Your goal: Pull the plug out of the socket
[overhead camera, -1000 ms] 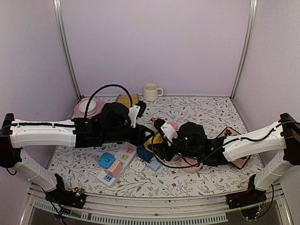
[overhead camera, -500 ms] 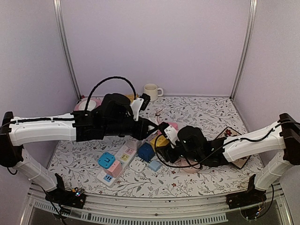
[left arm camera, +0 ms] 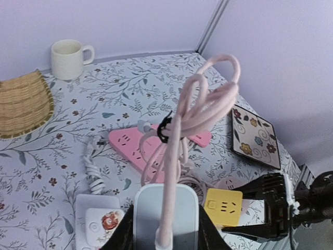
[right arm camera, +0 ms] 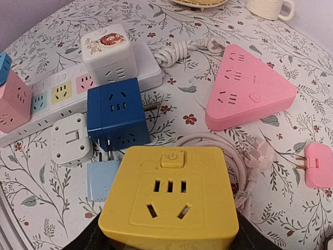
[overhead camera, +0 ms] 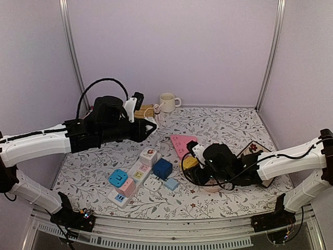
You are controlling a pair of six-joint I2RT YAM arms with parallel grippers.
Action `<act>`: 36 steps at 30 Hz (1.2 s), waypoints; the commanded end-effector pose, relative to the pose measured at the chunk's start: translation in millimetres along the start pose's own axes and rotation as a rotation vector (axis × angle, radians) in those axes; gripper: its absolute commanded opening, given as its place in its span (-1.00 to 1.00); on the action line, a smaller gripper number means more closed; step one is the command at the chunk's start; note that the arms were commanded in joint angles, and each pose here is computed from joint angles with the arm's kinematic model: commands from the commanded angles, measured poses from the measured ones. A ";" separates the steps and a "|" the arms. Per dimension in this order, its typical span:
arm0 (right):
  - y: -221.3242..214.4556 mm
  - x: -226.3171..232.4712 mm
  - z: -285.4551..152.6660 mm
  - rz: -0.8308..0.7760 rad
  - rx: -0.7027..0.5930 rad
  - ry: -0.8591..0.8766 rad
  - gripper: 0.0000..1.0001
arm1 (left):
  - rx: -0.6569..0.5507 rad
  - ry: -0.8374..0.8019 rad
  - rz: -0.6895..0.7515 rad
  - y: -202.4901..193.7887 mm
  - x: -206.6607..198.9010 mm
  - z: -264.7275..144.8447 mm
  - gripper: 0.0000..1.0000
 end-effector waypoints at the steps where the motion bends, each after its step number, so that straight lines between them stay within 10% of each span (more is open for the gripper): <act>1: -5.4 4.7 -7.4 0.072 0.072 0.029 -0.69 | -0.029 0.144 -0.111 -12.2 59.5 -9.8 -0.77; 21: -68.7 -1.5 -12.3 0.144 0.342 -0.016 -0.64 | 0.071 0.361 -0.428 -143.3 185.7 0.2 -0.56; 36: -59.4 -2.9 8.0 0.132 0.332 -0.121 -0.20 | 0.163 0.378 -0.449 -184.1 188.6 6.9 0.33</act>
Point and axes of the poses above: each gripper's point midway between its finger pads, its own z axis out along the fingers, its own x axis along the line the jaws close on, y = z × x, the point moved 2 cm from there along -z, back along the fingers, and after that the axes turned 15 degrees about z, right-handed, at the moved point
